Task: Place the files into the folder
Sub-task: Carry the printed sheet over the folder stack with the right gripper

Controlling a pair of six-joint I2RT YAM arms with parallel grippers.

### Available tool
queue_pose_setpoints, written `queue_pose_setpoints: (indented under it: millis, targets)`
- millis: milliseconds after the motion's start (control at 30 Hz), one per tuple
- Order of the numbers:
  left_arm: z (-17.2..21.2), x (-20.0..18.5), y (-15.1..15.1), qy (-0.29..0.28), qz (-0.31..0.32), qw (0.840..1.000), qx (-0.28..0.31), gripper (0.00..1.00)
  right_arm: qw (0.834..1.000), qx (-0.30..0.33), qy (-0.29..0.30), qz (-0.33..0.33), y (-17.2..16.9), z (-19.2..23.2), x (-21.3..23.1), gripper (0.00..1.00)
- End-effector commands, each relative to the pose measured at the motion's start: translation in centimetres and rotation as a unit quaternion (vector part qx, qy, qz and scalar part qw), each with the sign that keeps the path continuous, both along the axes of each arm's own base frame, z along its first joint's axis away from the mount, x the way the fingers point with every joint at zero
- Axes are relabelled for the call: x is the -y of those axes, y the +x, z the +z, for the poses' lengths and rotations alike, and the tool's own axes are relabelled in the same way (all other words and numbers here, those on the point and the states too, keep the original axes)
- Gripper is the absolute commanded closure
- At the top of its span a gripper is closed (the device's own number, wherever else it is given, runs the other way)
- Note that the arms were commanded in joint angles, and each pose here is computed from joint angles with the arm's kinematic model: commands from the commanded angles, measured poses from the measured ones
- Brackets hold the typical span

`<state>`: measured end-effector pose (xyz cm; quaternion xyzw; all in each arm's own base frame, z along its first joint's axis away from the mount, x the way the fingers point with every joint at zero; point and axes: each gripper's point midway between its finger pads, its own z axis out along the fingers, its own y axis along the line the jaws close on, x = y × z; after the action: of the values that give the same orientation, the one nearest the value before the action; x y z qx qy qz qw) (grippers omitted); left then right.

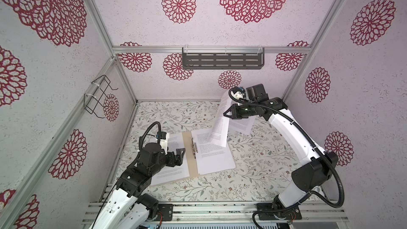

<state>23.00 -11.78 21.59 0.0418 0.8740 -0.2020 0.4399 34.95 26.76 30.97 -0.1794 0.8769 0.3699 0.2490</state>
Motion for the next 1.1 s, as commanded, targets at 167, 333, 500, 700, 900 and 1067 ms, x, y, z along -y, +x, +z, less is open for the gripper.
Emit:
queue_pose_setpoints:
  millis: [167, 333, 500, 700, 900, 1067]
  targets:
    - [-0.1, 0.3, -0.1, -0.004, -0.007, 1.000, 0.003, 0.03, 0.988, -0.070, -0.134, 0.019, -1.8, -8.9, 4.5, 1.00]
    - [0.6, 0.4, -0.5, -0.012, -0.014, 1.000, 0.008, 0.03, 0.971, -0.093, -0.219, 0.013, -0.1, -15.2, 6.1, 1.00]
    - [1.9, 1.7, -1.9, -0.046, -0.056, 0.997, 0.001, 0.03, 0.961, -0.115, -0.246, 0.045, 1.0, -19.7, 5.8, 1.00]
    - [2.0, 3.5, -3.1, -0.071, -0.117, 0.990, 0.018, 0.03, 0.956, -0.111, -0.267, 0.056, 1.7, -21.4, 5.6, 1.00]
    - [2.0, 3.6, -3.0, -0.076, -0.119, 0.989, 0.035, 0.03, 0.955, -0.105, -0.267, 0.075, 1.8, -21.5, 5.0, 1.00]
    - [1.4, 3.8, -2.9, -0.073, -0.120, 0.990, 0.020, 0.03, 0.955, -0.104, -0.262, 0.097, 1.6, -21.9, 3.9, 1.00]
